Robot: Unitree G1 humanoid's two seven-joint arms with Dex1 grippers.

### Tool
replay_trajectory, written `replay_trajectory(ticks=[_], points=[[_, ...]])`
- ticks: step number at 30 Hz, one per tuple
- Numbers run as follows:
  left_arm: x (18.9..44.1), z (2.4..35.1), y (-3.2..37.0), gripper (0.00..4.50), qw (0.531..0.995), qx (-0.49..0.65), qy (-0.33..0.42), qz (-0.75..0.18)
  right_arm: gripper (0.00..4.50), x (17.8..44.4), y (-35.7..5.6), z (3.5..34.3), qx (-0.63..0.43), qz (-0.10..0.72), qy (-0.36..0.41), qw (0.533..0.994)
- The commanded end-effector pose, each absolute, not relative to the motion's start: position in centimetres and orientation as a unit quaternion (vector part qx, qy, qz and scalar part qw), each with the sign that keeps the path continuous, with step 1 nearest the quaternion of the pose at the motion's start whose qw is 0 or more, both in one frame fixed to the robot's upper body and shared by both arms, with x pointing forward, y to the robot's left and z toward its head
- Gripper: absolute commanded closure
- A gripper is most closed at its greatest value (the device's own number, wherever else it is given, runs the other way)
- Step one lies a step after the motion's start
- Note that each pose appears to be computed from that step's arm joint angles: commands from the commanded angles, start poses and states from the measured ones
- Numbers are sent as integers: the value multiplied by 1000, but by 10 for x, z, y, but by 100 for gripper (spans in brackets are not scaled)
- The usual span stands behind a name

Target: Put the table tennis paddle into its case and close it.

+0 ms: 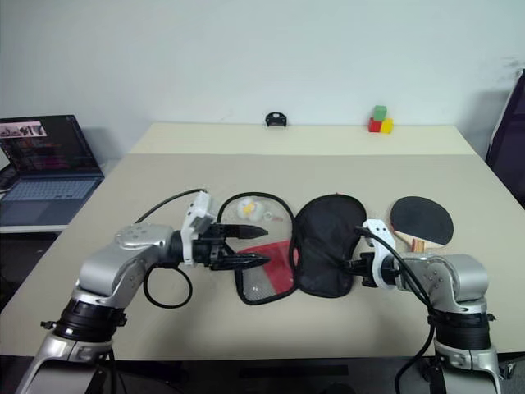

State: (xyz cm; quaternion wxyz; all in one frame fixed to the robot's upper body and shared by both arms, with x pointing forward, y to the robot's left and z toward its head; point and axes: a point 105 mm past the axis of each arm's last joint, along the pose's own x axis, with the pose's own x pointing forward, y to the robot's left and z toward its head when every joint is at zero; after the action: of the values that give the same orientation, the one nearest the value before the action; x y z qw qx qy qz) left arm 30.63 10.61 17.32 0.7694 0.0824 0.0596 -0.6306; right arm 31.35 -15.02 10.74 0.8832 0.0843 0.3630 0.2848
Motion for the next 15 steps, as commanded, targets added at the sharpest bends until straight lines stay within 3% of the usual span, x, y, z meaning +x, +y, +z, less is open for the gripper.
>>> replay_trajectory(ticks=[1, 10, 13, 15], points=[[305, 182, 104, 95, 764, 94, 39, -638, 448, 319, -159, 114, 76, 279, 350, 891], [306, 181, 106, 95, 766, 96, 40, -634, 448, 327, -161, 115, 89, 278, 349, 891], [306, 180, 106, 95, 767, 96, 40, -633, 387, 332, -164, 116, 85, 266, 344, 896], [306, 180, 106, 95, 767, 96, 40, -633, 318, 335, -167, 117, 79, 260, 341, 900]])
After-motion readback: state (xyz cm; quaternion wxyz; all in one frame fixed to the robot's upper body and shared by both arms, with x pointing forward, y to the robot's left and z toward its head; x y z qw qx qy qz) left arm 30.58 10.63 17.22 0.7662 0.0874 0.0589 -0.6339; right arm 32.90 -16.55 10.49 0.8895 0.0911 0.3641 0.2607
